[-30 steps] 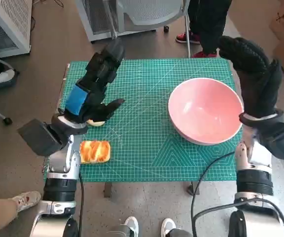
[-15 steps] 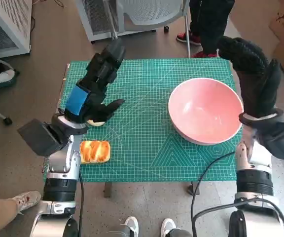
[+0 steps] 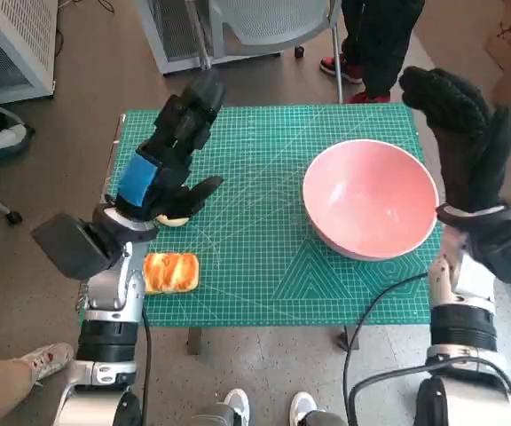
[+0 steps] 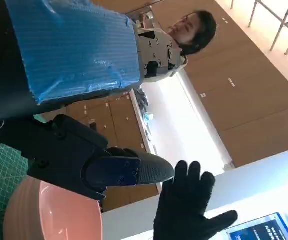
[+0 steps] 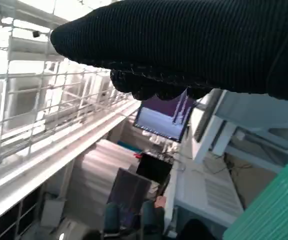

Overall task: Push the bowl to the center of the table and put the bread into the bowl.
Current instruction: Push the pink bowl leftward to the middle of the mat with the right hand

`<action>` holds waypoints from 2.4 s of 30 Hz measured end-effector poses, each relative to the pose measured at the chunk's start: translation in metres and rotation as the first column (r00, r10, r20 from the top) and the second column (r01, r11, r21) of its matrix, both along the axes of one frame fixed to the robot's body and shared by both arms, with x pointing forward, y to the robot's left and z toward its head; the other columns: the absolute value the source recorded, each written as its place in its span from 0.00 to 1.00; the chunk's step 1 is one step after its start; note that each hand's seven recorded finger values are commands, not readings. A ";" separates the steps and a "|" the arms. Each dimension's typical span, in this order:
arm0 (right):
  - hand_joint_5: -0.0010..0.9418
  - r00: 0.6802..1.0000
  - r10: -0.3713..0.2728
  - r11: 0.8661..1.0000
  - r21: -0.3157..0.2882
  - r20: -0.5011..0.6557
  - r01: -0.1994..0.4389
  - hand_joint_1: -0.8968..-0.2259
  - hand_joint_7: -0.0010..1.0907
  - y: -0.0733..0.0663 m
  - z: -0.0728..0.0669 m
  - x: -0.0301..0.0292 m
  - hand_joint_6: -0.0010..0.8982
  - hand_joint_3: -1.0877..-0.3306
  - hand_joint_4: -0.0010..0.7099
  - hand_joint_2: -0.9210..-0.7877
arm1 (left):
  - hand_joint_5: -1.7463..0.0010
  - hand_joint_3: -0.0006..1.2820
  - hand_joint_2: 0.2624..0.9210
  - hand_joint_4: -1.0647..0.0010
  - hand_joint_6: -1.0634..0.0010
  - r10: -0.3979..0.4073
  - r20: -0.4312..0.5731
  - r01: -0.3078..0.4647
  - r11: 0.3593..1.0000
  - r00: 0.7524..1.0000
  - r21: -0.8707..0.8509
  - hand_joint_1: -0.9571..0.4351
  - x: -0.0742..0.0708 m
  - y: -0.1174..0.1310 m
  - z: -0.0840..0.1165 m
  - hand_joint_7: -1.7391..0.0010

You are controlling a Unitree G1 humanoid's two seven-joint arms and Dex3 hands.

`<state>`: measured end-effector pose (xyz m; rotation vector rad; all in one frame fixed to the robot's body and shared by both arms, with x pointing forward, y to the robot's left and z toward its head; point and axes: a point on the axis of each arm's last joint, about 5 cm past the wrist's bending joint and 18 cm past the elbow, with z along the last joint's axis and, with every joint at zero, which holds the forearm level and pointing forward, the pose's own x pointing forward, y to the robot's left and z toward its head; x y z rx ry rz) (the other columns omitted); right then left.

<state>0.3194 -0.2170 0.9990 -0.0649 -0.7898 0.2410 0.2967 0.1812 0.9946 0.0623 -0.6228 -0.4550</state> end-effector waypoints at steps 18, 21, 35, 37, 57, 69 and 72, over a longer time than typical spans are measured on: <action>0.00 0.909 -0.271 0.947 0.080 -0.318 0.311 0.69 0.00 -0.044 -0.021 0.0047 0.41 0.68 0.38 0.00 | 1.00 0.32 0.86 1.00 1.00 0.009 -0.004 -0.009 1.000 1.000 -0.014 0.31 0.000 0.000 0.000 0.88; 0.00 0.866 -0.300 0.929 0.084 -0.401 0.361 0.68 0.00 -0.044 -0.028 0.0049 0.41 0.66 0.37 0.00 | 1.00 0.32 0.86 1.00 1.00 0.009 -0.004 -0.009 1.000 1.000 -0.016 0.31 0.000 0.000 0.000 0.88; 0.01 0.701 -0.246 0.906 0.097 -0.670 0.412 0.64 0.01 -0.027 -0.063 0.0038 0.42 0.73 0.38 0.00 | 1.00 0.32 0.86 1.00 1.00 0.008 -0.003 -0.008 1.000 1.000 -0.024 0.31 0.000 -0.001 0.000 0.87; 0.01 0.681 -0.223 0.909 0.105 -0.697 0.404 0.64 0.01 -0.022 -0.069 0.0033 0.43 0.74 0.38 0.00 | 1.00 0.32 0.86 1.00 1.00 0.008 -0.002 -0.008 1.000 1.000 -0.025 0.31 0.000 -0.001 0.000 0.87; 0.00 0.621 -0.038 0.928 0.203 -0.783 0.312 0.75 0.00 0.027 -0.088 0.0070 0.41 0.63 0.34 0.00 | 1.00 0.32 0.87 1.00 1.00 0.016 -0.019 -0.017 0.999 1.000 -0.043 0.31 -0.006 0.004 -0.003 0.87; 0.00 0.641 0.058 0.937 0.264 -0.766 0.230 0.75 0.00 0.059 -0.077 0.0167 0.41 0.63 0.33 0.00 | 1.00 0.32 0.87 1.00 1.00 0.029 -0.025 -0.030 0.999 0.999 -0.042 0.31 -0.010 0.007 -0.005 0.86; 0.00 0.649 0.071 0.942 0.265 -0.757 0.206 0.77 0.00 0.067 -0.073 0.0192 0.40 0.60 0.32 0.00 | 1.00 0.32 0.87 1.00 1.00 0.032 -0.026 -0.033 0.999 0.999 -0.042 0.30 -0.011 0.008 -0.004 0.86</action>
